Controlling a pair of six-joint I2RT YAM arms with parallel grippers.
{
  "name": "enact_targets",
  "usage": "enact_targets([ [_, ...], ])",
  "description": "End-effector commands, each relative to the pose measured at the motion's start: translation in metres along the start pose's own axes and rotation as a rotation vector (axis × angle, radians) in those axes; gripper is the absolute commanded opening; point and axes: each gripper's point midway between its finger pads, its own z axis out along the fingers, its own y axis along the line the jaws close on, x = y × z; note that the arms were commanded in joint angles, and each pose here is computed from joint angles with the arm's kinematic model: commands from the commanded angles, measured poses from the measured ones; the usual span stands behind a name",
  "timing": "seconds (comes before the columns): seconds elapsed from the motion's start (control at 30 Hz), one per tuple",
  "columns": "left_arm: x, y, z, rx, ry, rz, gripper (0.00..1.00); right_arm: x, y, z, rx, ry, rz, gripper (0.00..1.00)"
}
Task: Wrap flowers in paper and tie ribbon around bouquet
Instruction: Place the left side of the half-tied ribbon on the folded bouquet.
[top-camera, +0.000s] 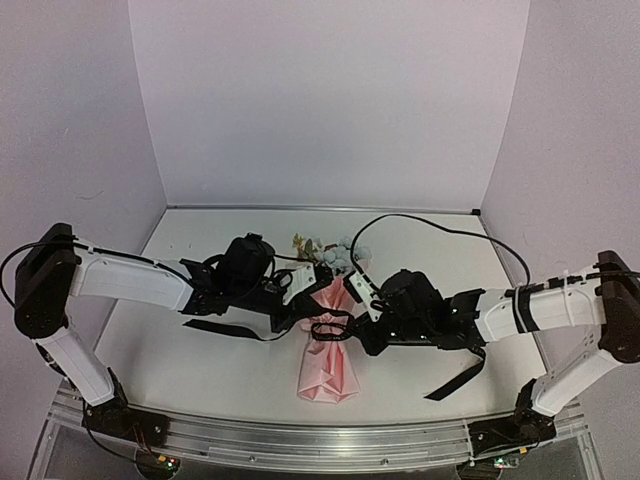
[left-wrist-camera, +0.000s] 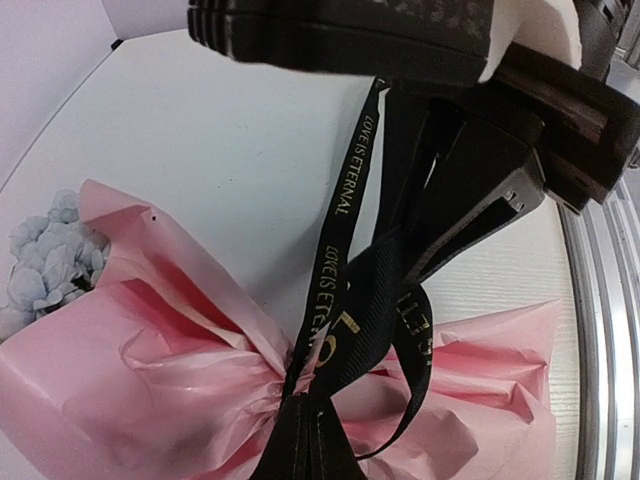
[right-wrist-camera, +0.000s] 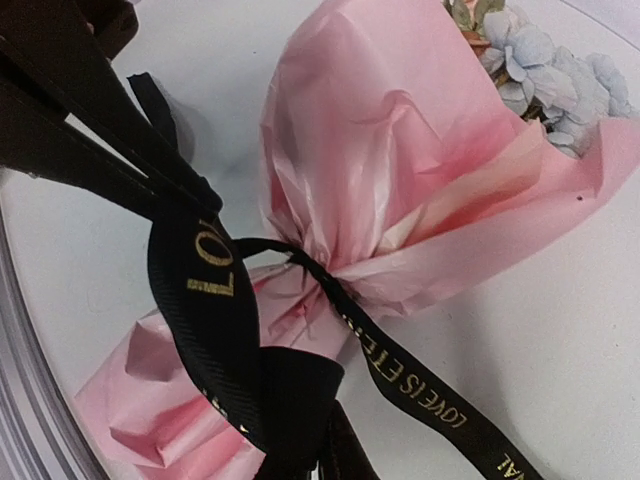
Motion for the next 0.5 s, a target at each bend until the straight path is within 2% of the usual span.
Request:
enact_targets([
  [0.0,-0.022,-0.005,0.013,0.048,-0.042,0.091,0.00,-0.003,-0.008,-0.020,0.043,-0.038,0.015,0.04],
  [0.27,-0.010,-0.024,0.032,0.120,0.028,0.169,0.00,0.031,-0.017,-0.036,0.066,0.072,0.031,0.06],
  [0.37,-0.009,-0.029,0.037,0.136,0.046,0.203,0.00,0.040,-0.020,-0.041,0.075,0.104,0.047,0.11],
  [0.47,-0.003,-0.035,0.042,0.156,0.077,0.222,0.00,0.048,-0.023,-0.048,0.089,0.124,0.067,0.22],
])
